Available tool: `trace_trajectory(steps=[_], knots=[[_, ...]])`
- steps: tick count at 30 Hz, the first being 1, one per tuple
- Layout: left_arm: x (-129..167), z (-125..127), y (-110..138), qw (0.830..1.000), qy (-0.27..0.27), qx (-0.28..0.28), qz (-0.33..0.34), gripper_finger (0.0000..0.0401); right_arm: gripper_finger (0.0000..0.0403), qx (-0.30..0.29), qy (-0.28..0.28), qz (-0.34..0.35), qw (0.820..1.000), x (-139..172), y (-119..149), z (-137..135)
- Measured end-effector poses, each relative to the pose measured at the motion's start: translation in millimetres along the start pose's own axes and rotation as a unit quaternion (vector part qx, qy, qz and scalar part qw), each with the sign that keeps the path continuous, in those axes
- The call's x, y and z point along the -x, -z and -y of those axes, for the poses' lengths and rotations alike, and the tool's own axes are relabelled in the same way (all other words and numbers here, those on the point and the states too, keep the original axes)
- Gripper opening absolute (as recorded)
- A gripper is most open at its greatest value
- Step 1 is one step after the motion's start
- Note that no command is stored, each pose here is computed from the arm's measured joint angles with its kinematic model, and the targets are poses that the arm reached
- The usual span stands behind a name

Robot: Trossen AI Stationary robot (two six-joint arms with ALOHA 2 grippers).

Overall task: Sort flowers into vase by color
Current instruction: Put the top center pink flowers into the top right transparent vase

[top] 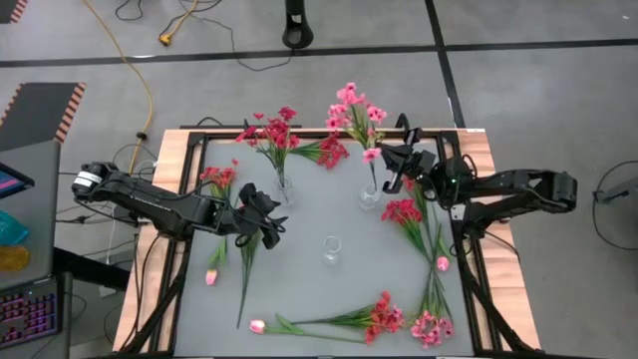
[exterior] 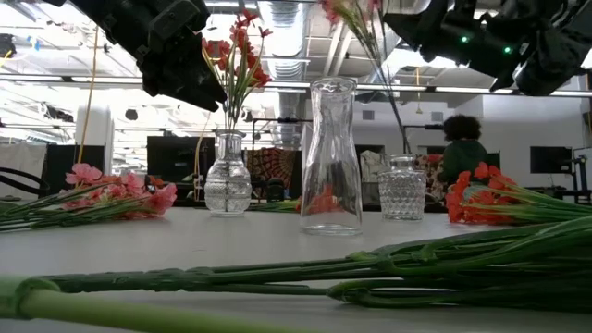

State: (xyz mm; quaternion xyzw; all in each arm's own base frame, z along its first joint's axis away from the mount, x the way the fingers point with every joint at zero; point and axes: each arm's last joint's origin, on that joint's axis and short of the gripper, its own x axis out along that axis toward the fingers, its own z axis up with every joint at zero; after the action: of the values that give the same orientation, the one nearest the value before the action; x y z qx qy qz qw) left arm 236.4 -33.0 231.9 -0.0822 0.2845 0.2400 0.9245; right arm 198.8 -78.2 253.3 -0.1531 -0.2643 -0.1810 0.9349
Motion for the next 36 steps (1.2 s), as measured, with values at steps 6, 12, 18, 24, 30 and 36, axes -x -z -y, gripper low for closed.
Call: trace_trajectory(steps=[6,12,18,24,30,36], knots=[[0,0,0,1.000,0.000,0.000,0.000,0.0210,0.0017,0.000,0.002,0.009,1.000,-1,9,-2],[0,0,0,1.000,0.000,0.000,0.000,0.0210,0.0017,0.000,0.000,-0.001,1.000,-1,15,-3],[0,0,0,1.000,0.000,0.000,0.000,0.0210,0.0017,0.002,0.003,0.016,1.000,-1,6,-1],[0,0,0,1.000,0.000,0.002,0.000,0.0210,0.0017,0.014,0.006,0.028,0.999,-1,0,0],[-2,4,-12,0.998,0.017,0.036,0.056,0.0210,0.0017,0.015,0.006,0.028,0.999,-1,0,0],[-19,21,-32,0.984,0.045,-0.001,0.171,0.0210,0.0017,0.006,0.005,0.028,1.000,-1,0,-1]])
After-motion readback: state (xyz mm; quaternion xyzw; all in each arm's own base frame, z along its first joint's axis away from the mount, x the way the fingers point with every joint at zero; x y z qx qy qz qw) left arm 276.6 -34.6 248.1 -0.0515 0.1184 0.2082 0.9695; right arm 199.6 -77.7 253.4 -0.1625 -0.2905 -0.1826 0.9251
